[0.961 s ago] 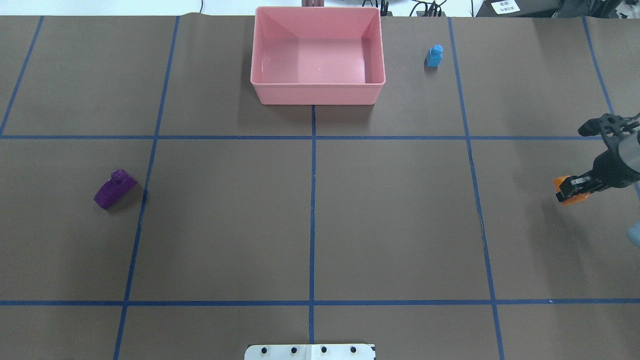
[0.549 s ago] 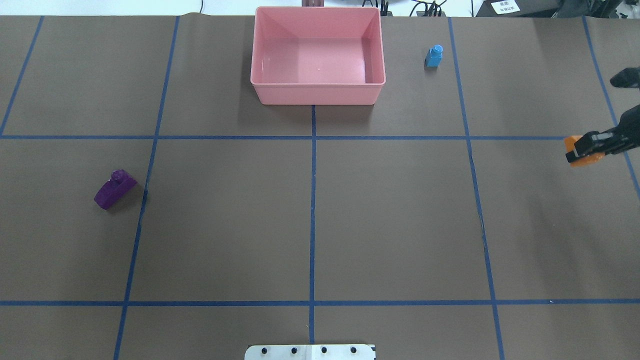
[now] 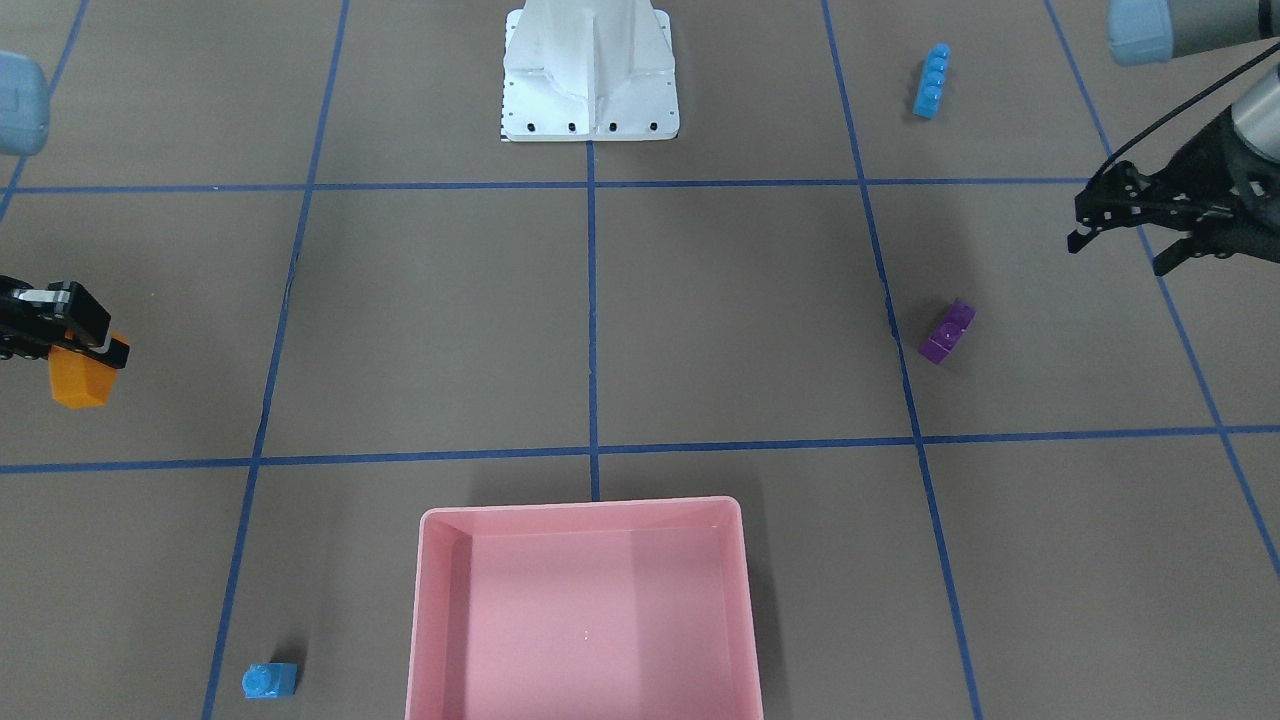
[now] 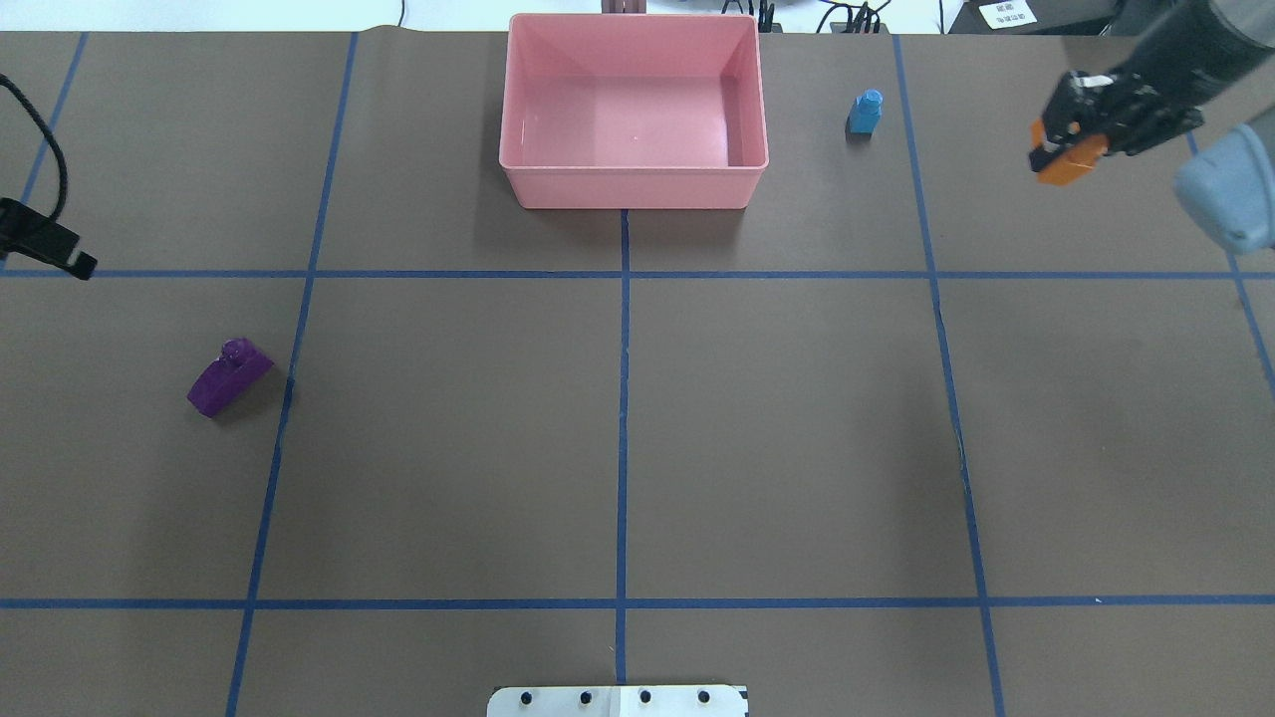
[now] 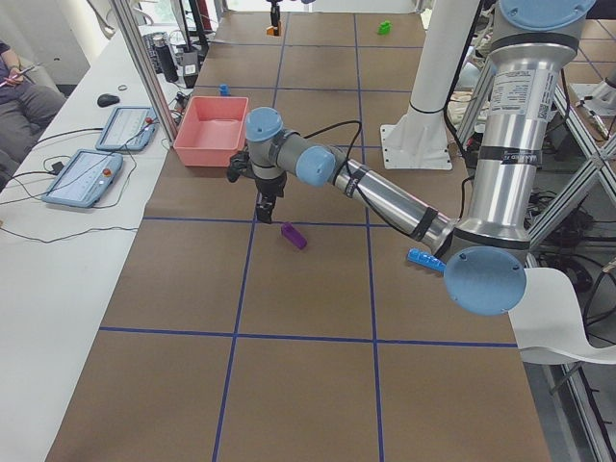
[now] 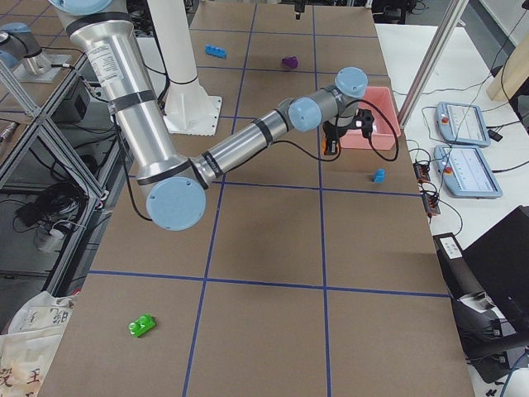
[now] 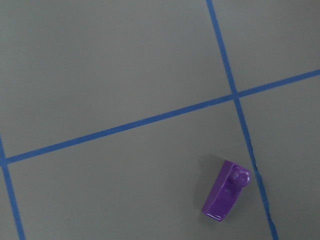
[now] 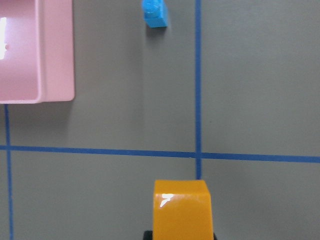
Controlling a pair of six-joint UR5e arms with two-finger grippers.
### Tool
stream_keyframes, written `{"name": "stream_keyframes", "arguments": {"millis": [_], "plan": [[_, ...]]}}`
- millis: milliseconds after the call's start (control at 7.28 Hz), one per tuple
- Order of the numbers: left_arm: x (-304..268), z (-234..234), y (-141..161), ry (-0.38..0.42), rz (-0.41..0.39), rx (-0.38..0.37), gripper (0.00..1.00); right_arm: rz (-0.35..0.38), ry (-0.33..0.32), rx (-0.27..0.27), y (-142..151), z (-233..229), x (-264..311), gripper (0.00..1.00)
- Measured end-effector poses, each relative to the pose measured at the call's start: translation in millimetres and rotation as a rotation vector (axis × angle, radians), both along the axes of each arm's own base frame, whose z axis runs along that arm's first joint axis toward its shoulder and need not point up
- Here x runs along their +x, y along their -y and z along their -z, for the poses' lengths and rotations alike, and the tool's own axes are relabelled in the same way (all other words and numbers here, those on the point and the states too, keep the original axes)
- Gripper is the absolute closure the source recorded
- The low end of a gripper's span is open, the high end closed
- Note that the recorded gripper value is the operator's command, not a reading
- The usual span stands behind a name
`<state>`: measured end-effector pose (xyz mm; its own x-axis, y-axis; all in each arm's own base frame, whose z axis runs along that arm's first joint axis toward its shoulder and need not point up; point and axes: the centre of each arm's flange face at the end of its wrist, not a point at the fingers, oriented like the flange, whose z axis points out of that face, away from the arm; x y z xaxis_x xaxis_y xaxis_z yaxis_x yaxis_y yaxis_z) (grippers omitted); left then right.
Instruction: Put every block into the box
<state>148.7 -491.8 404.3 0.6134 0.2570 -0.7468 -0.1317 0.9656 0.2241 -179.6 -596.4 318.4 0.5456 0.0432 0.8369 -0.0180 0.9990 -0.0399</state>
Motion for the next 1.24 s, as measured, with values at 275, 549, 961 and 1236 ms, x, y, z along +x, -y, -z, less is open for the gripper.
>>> {"name": "stream_keyframes", "arguments": {"millis": [275, 549, 961, 1236], "plan": [[61, 3, -13, 0.030, 0.010, 0.012, 0.00, -0.060, -0.007, -0.097, 35, 101, -86, 1.00], [100, -7, -14, 0.075, 0.005, 0.065, 0.00, -0.106, -0.019, -0.091, 71, 159, -147, 1.00], [133, -39, -8, 0.090, -0.014, 0.100, 0.00, -0.216, -0.040, 0.034, 110, 171, -205, 1.00], [150, -45, -11, 0.091, -0.041, 0.100, 0.00, -0.273, -0.046, 0.117, 139, 169, -233, 1.00]]}}
